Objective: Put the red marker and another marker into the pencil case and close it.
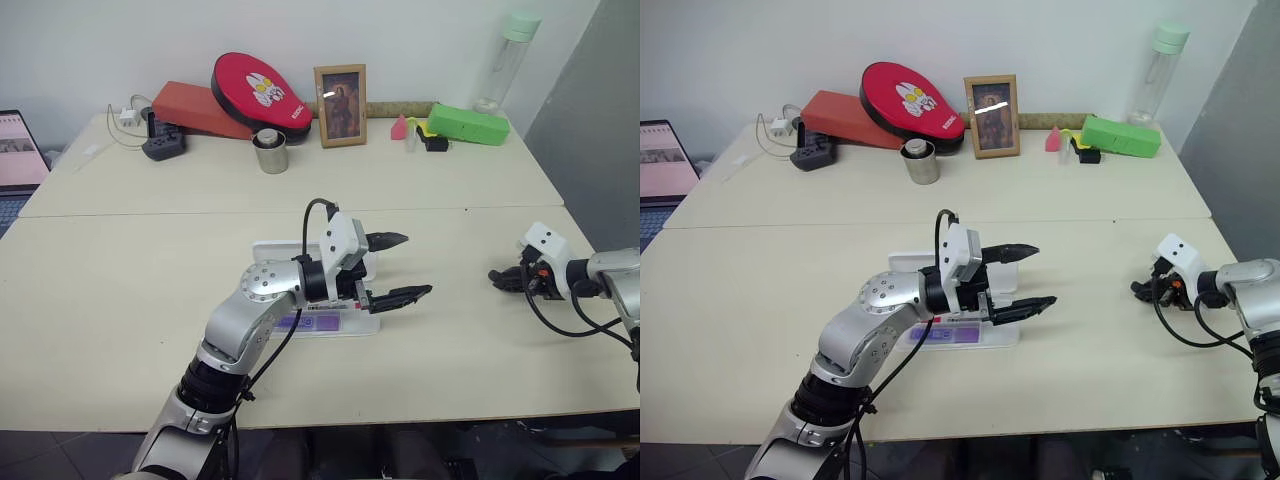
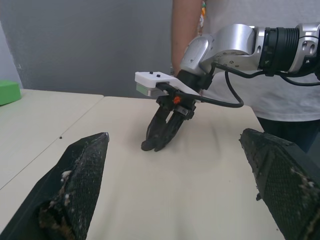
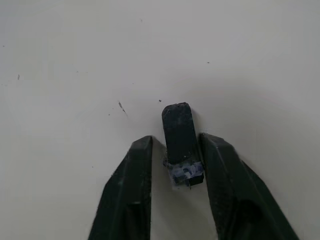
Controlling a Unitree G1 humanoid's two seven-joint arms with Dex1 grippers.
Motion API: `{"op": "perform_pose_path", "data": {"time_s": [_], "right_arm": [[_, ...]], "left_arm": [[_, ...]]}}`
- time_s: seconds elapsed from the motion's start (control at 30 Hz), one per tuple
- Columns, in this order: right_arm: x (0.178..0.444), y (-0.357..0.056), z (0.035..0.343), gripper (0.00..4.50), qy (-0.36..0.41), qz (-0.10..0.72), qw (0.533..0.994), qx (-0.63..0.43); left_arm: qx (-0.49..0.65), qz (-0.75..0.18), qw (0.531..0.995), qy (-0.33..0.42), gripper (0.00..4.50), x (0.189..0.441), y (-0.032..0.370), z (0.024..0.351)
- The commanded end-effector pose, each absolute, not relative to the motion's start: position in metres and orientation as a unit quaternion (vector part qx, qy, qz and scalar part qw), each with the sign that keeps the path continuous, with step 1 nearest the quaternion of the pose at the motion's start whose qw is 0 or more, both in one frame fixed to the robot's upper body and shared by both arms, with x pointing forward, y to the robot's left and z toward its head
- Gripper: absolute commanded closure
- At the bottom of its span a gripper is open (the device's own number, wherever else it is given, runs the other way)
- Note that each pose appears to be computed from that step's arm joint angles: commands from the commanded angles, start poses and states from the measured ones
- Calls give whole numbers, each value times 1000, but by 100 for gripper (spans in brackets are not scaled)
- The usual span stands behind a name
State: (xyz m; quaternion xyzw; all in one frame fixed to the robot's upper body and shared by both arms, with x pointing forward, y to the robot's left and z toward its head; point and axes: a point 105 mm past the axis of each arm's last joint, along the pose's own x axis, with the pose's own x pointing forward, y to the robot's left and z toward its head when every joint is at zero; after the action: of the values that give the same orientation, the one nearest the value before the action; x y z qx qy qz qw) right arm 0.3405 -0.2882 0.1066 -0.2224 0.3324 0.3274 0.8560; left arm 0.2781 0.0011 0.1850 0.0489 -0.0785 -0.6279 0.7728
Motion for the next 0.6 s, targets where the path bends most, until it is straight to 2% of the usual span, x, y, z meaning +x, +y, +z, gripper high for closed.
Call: {"op": "perform_pose_path", "data": {"time_s": [0.03,0.13,0.23,0.4,0.5,0.6], "right_arm": [[343,-290,116,413,320,320,861,-231],[342,-287,125,421,304,323,863,-243],[334,-262,143,421,263,374,853,-250],[305,-166,174,421,153,511,803,-267],[291,-119,171,421,126,563,772,-266],[285,-89,159,421,124,586,753,-273]], "left_arm": [[61,-638,761,-101,0,273,-3,195],[67,-638,761,-99,0,273,-1,193],[81,-637,761,-92,0,273,8,191],[117,-624,771,-43,0,266,63,179],[135,-617,775,-8,0,259,97,176],[154,-601,784,20,0,257,122,176]]}}
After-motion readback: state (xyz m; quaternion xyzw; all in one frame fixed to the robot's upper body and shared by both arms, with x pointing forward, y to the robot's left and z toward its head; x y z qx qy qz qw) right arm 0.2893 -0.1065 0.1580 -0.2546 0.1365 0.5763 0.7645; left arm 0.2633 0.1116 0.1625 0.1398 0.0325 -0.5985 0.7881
